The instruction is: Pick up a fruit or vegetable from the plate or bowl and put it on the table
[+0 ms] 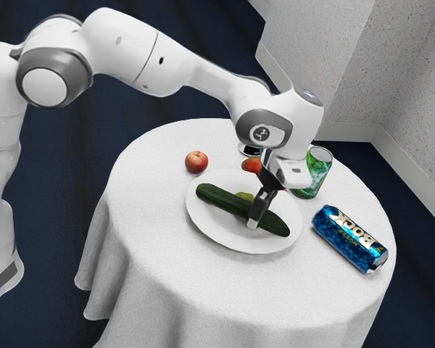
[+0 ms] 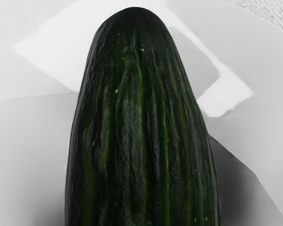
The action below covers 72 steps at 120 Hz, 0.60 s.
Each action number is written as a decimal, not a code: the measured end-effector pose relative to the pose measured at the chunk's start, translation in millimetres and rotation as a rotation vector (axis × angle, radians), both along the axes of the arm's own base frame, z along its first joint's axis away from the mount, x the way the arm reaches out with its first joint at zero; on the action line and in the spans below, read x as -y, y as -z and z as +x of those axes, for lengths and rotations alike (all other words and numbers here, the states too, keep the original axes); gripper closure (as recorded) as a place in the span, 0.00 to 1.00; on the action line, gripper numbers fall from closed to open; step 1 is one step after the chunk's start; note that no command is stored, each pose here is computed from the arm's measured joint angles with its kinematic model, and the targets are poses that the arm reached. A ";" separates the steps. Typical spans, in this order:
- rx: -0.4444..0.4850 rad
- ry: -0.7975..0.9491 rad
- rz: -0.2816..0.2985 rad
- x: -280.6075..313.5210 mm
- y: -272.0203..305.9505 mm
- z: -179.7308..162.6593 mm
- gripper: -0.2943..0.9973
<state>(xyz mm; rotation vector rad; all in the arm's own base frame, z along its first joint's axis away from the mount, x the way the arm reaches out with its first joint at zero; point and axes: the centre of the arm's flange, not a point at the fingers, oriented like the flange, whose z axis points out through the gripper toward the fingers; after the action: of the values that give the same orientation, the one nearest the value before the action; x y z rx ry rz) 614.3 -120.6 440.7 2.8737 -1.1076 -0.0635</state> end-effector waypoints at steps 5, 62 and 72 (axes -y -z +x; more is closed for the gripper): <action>-0.001 0.003 -0.001 0.3 2.5 0.9 0.23; 0.006 0.020 -0.006 -7.2 13.6 9.0 0.63; 0.025 0.033 -0.011 -3.1 2.1 7.1 0.66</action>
<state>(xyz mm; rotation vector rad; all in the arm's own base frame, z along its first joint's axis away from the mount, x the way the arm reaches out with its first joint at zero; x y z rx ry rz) 621.4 -117.5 438.7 2.8547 -1.1567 -0.0233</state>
